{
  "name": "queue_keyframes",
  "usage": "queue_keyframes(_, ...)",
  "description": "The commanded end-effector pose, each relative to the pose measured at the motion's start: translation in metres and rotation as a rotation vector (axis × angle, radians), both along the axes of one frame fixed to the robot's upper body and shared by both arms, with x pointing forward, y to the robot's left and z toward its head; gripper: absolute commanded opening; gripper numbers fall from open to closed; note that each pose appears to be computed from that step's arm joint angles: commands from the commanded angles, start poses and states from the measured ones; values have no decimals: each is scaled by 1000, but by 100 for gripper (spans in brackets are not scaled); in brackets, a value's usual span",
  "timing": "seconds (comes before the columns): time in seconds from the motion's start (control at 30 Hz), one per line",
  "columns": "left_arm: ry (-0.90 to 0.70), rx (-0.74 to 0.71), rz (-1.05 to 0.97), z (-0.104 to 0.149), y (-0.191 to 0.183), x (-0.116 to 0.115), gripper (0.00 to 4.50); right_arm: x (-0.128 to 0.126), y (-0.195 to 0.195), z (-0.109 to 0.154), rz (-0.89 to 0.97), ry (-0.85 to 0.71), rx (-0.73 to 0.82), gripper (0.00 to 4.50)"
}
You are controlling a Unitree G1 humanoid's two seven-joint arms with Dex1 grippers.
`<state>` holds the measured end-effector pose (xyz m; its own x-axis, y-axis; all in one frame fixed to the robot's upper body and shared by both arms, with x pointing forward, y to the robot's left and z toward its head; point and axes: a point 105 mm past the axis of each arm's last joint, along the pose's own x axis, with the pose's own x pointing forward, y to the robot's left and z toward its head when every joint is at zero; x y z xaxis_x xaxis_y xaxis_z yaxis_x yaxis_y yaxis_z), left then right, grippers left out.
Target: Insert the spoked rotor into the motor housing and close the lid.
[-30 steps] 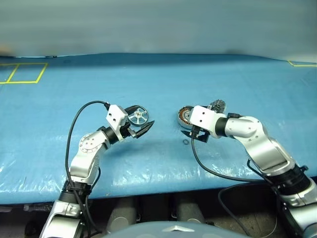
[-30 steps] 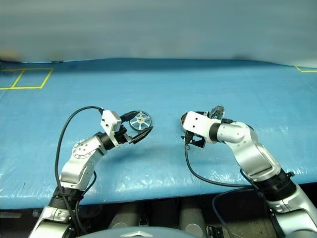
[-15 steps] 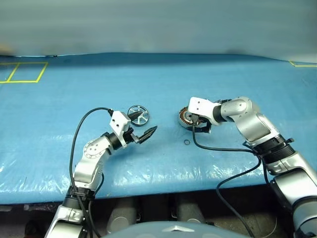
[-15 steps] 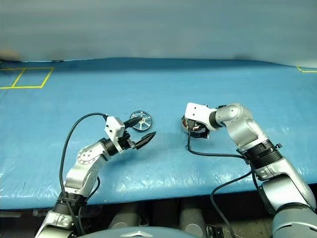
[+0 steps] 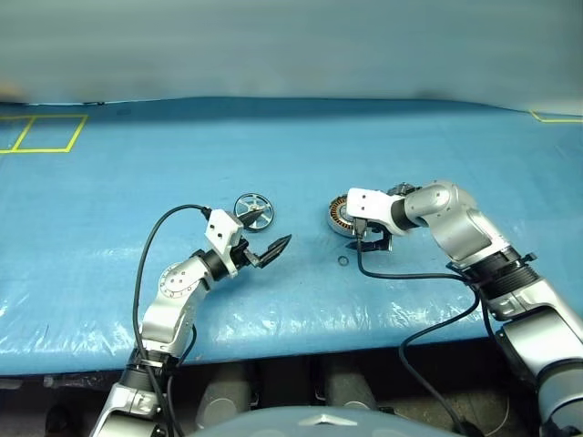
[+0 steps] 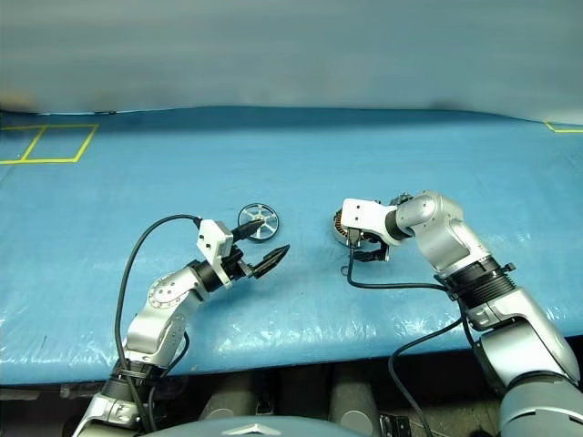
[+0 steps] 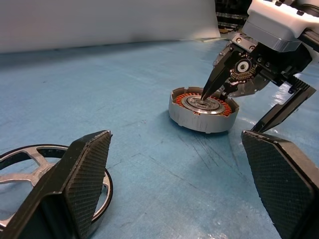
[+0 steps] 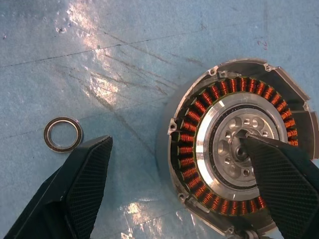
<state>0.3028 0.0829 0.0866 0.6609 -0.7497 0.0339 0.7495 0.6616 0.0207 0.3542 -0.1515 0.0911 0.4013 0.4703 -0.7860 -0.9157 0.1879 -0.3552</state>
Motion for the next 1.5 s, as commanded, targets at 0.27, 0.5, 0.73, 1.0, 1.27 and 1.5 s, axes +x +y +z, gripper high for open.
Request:
queue_keyframes(0.27, -75, 21, 18, 17, 7, 1, 450, 15, -1, -2, -71, 6, 47, 448)
queue_keyframes(0.5, -75, 39, 24, 17, 10, 0, 450, 17, 7, -2, -84, -18, 89, 362)
queue_keyframes(0.73, -79, 53, 21, 19, 12, 2, 450, 6, 13, -7, -23, -45, 51, 221)
queue_keyframes(1.0, -91, 75, 66, 21, 26, 7, 450, -20, 49, 0, 348, -297, -122, 221)
queue_keyframes(1.27, -102, 93, 108, 25, 38, 8, 450, -30, 74, -2, 598, -460, -265, 221)
queue_keyframes(1.5, -100, 100, 145, 26, 47, 4, 450, -44, 97, -4, 809, -501, -324, 221)
